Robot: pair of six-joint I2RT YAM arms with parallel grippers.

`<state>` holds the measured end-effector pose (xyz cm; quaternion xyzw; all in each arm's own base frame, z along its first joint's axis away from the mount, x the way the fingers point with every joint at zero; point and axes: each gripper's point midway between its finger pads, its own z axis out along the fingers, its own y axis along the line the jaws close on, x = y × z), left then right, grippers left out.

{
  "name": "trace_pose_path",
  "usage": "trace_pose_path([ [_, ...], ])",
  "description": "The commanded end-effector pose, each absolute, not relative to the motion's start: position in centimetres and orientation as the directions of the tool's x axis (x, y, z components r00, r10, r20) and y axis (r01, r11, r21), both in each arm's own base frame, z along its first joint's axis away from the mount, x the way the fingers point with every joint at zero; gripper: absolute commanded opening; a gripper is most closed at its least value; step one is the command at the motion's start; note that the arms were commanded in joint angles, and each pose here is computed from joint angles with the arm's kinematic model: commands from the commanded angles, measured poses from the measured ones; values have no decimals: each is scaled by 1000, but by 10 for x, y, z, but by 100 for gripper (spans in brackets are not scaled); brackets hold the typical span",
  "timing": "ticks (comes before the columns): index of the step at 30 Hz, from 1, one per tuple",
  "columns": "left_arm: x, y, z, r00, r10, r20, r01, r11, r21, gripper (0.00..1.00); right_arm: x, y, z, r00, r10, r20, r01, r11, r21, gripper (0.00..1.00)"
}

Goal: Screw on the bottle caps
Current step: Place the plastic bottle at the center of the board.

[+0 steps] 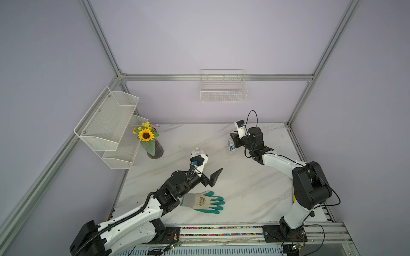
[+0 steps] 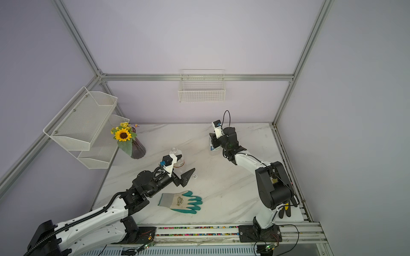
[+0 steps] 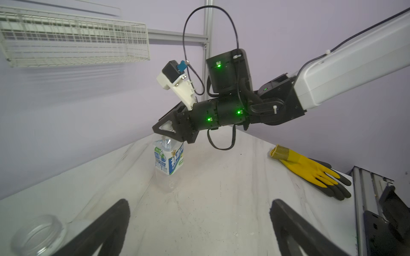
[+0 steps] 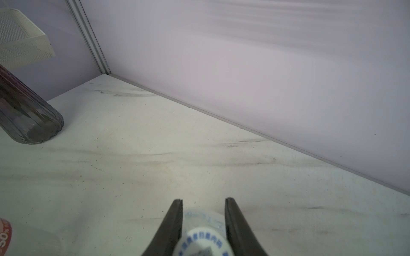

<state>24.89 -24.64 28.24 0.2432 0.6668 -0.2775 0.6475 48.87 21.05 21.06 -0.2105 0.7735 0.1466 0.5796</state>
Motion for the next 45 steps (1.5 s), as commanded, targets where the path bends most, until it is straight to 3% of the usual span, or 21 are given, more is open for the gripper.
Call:
trace_pose_path([
  [1, 262, -220, 274, -119, -43, -992, 570, 815, -104, 100, 499, 209, 224, -190, -136, -972, -486, 874, -27, 19],
  [3, 265, -215, 275, -120, -44, -992, 554, 826, -103, 100, 498, 210, 219, -202, -145, -969, -493, 870, -27, 21],
  [6, 268, -210, 272, -126, -37, -991, 536, 838, -99, 100, 497, 213, 214, -217, -152, -964, -511, 859, -20, 36],
  [9, 271, -204, 272, -124, -41, -991, 513, 852, -99, 100, 499, 214, 208, -245, -168, -955, -520, 854, -17, 43],
  [23, 272, -198, 269, -122, -31, -992, 499, 862, -89, 100, 500, 207, 207, -267, -146, -952, -497, 868, 6, 53],
  [38, 271, -200, 268, -127, -34, -991, 510, 855, -94, 100, 508, 181, 201, -320, -48, -946, -413, 906, 94, 56],
  [45, 273, -198, 267, -132, -34, -991, 498, 862, -96, 100, 499, 181, 223, -270, -30, -962, -431, 897, 93, 68],
])
